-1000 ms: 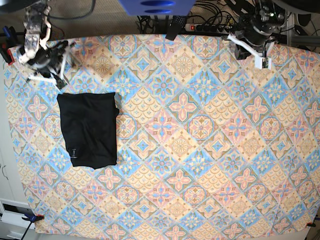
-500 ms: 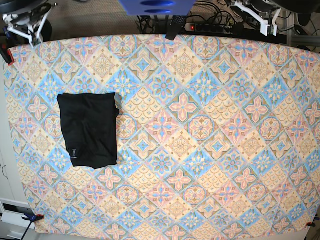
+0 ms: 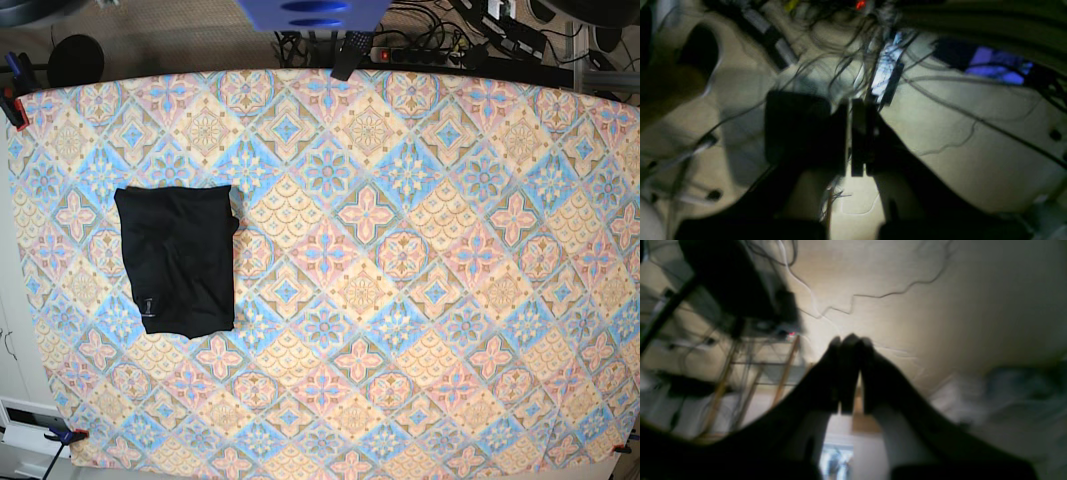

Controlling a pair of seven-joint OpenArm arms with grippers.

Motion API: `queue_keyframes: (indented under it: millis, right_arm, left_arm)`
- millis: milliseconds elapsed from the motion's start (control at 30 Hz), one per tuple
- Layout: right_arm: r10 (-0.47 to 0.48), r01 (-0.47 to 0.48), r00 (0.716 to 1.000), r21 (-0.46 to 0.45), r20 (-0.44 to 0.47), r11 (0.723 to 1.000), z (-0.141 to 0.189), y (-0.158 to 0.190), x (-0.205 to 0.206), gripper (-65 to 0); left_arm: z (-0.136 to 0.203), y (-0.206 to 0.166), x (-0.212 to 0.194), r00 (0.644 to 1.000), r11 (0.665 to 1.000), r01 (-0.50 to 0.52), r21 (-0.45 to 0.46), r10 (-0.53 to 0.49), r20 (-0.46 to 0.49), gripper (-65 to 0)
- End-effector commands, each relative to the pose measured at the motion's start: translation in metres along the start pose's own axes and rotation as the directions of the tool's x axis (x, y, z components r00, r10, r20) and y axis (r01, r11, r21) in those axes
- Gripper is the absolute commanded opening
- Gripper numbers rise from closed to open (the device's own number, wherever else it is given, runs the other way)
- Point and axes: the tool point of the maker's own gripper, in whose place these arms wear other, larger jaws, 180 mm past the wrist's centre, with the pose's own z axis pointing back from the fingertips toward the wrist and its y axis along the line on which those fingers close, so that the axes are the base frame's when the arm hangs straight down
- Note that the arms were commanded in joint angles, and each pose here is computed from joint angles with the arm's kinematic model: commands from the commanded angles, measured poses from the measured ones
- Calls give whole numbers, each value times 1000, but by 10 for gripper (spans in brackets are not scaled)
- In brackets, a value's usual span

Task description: Fold the T-shirt properly

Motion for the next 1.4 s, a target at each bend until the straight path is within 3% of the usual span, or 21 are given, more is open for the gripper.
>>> queue_keyframes:
  millis: [0,133,300,467,800,967,1033,1167,1367]
  right_arm:
    - [-18,17,997,13,71,1000,-2,-3,19,-628]
    - [-136,120,983,126,123,985,-35,20,29,-626]
    - [-172,138,975,220,143,966,-62,47,44,-626]
    - [-263,195,937,282,229,940,-71,62,64,-626]
    - [-214,113,937,338,276,934,-77,92,101,-625]
    - [-221,122,923,306,314,944,-77,89,128,-626]
    - [-234,136,923,311,307,941,-83,106,128,-626]
    - [-246,131,918,347,312,929,-85,132,140,-625]
    - [-245,129,918,348,312,929,-85,132,142,-626]
  left_arm:
    - [-4,8,-12,1000,1000,2,17,-2,-17,-650]
    - [-34,10,-32,999,999,28,19,-27,-47,-650]
    - [-61,3,-42,997,998,59,-8,-59,-47,-650]
    - [-85,-11,-42,995,995,94,-39,-95,-33,-650]
    - [-115,-56,-6,962,952,272,-143,-270,32,-650]
    - [-119,-85,-4,952,932,304,-195,-301,45,-650]
    - [-119,-93,-7,947,923,319,-214,-317,44,-650]
    - [-120,-95,-7,948,923,318,-217,-316,46,-650]
    - [-121,-99,1,947,922,320,-219,-314,62,-650]
